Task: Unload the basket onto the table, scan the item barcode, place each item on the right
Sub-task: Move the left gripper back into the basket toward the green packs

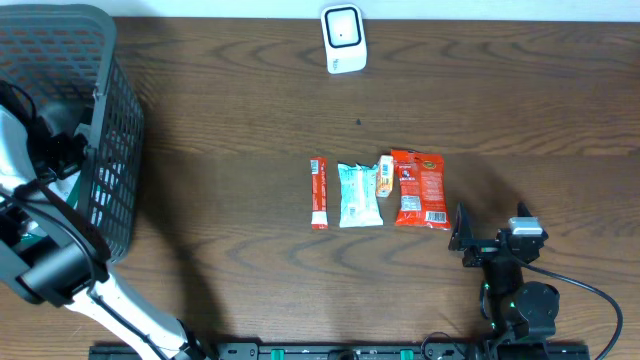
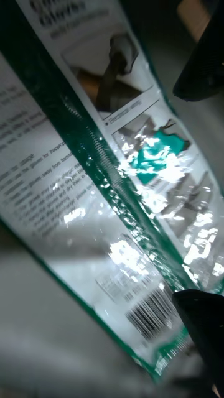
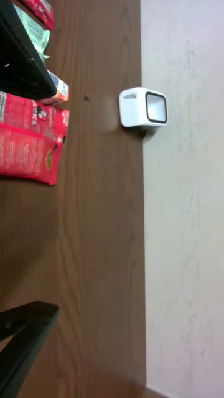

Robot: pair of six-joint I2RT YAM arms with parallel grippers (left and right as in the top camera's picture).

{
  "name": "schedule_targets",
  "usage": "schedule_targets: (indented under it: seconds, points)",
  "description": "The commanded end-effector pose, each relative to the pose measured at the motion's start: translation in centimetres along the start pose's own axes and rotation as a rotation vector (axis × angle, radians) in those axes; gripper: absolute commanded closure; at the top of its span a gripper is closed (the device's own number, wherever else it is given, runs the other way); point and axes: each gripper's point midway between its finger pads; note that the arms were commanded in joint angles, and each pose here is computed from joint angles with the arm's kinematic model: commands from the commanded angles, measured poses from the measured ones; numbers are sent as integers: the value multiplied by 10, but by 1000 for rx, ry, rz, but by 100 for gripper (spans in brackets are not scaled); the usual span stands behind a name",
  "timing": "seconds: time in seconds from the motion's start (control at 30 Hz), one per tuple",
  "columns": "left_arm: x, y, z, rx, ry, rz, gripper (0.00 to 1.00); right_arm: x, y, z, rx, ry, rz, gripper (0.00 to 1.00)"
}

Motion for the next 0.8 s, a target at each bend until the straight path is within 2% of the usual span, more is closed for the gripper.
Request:
schedule_targets:
  seconds: [0.0,0.13,0.33,0.77]
  points:
    - [25,4,-4,86,25,62,3,0,0,-3,17,14,-3,1]
    - [38,2,-24,153,139,65,2,0,0,-3,17,14,-3,1]
    - [49,1,-24,144,142,75,2,0,0,-3,17,14,-3,1]
    - [42,-32,6,-129,-28,-53,8,0,0,-3,17,14,-3,1]
Point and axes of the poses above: each gripper's point midway between its finger pads, its own x axis out along the fingers, its own z axis along the line the jaws close on, y = z × x, and after that the axes turned 7 degrees about x, right-handed
